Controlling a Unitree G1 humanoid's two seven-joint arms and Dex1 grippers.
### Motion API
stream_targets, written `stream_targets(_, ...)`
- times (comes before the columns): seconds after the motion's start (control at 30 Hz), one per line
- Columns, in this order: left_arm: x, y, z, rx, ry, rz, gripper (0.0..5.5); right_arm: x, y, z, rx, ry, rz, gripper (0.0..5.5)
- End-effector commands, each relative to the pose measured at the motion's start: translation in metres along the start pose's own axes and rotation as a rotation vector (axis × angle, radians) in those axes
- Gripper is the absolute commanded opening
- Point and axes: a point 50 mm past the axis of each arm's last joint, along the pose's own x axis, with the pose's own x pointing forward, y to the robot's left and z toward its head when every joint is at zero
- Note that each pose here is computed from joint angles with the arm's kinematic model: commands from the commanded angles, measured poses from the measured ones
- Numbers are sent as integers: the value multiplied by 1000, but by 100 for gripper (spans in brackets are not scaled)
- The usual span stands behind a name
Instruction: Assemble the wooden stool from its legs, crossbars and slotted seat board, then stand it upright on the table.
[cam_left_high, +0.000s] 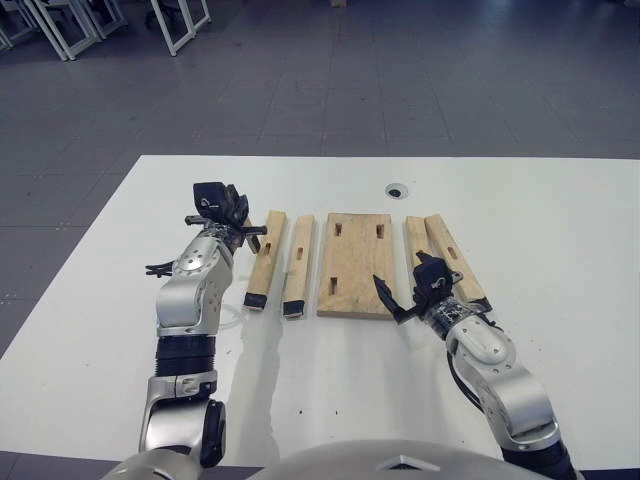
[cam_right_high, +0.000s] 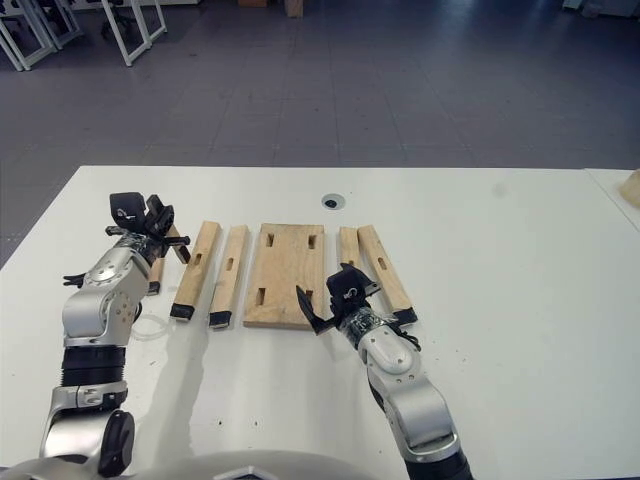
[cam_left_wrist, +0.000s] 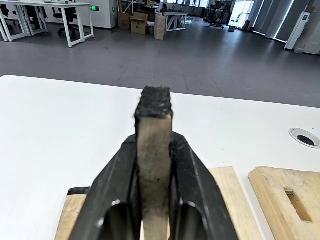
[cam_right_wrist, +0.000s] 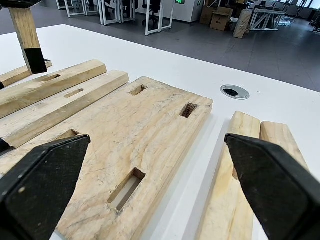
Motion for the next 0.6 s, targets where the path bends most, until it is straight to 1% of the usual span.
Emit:
stream_targets(0.03,-1,-1,-4,2,-1,-10,43,1,-2,1,-10,8,-4,496)
stream_targets(0.4,5,-8,0,-9,-25,-40,43,2,-2,0,-21,17,7,496)
stream_targets(0.6,8,-5,-14,-11,17,-38,43,2,-1,0,-18,18,5,496)
